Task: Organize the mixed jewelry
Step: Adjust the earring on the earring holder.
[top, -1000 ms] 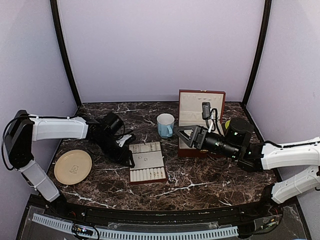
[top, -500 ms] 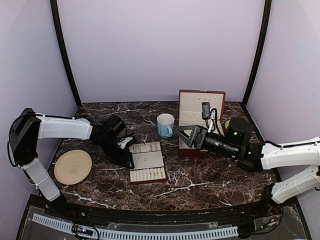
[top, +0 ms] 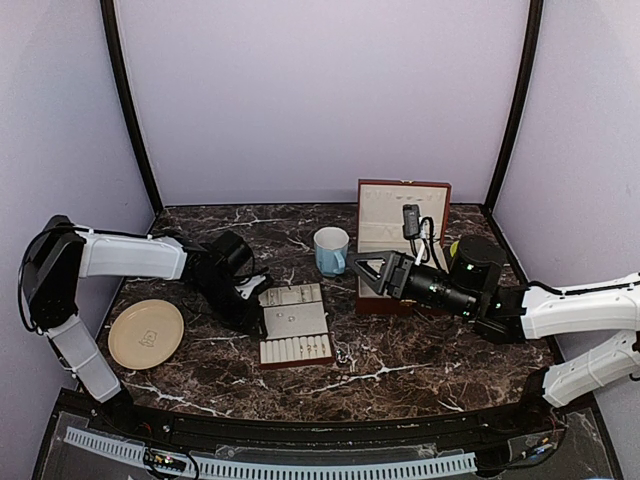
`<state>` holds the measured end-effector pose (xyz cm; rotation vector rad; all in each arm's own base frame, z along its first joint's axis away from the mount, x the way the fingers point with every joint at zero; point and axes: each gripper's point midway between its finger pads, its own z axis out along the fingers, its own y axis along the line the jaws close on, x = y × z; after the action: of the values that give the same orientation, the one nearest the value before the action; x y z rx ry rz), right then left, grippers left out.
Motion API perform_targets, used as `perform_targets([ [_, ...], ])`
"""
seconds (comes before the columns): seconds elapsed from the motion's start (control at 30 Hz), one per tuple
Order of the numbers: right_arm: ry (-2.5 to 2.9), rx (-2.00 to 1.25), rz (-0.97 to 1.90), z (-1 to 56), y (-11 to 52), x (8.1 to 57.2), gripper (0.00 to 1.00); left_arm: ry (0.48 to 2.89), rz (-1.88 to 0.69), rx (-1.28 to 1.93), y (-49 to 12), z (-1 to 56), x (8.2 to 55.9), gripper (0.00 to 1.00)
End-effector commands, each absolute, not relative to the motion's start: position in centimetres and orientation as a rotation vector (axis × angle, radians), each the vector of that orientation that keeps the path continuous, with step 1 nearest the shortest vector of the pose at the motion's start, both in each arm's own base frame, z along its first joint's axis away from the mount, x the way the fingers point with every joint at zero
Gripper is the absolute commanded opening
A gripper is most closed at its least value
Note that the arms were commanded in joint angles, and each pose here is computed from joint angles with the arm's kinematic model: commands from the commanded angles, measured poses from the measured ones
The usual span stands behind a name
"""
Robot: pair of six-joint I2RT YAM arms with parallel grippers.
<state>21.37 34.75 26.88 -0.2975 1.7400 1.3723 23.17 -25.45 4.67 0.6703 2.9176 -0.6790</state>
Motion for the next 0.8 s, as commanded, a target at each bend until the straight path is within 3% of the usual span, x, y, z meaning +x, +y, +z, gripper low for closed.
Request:
perform_targets([
  [0.0, 1.684, -0.288, 1.398, 28.72, 34.97, 21.55, 0.64, 2.928, -0.636, 0.676, -24.90, 4.11, 23.35, 0.38],
  [0.77, 1.692, -0.289, 1.394, 28.45, 35.00, 21.57, 0.64, 2.911, -0.643, 0.680, -25.61, 3.62, 24.28, 0.35],
])
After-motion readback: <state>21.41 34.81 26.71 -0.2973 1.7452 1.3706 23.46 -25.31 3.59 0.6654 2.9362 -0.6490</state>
